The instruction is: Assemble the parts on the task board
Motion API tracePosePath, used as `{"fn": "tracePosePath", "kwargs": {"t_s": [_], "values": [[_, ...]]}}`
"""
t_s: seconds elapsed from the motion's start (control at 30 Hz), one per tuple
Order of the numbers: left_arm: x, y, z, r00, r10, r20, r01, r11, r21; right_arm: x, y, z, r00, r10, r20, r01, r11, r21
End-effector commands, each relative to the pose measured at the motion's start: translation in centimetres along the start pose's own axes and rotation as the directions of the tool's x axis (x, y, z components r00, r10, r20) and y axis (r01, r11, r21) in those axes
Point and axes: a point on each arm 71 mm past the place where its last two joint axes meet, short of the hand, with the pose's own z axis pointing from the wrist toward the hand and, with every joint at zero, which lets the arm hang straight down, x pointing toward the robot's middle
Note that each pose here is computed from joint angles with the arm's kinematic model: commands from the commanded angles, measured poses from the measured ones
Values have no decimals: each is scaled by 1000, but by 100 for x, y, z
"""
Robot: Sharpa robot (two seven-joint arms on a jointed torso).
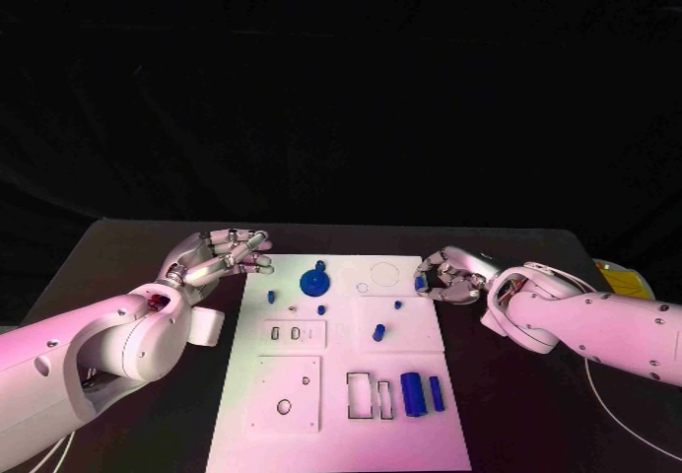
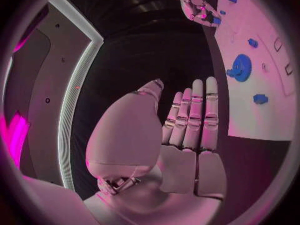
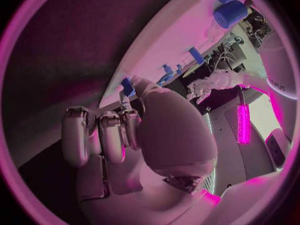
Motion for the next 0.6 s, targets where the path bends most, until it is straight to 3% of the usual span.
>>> {"fn": "tracePosePath", "kwargs": {"t_s": [0.03,0.6], "values": [[24,-6,2,1000,-10,-21,10,1000,4,1,1,1,1000,-12,9,12,1000,-1],[15,-4,-2,1000,-10,-22,10,1000,0,-48,16,-2,996,8,83,-8,1000,-8]]}}
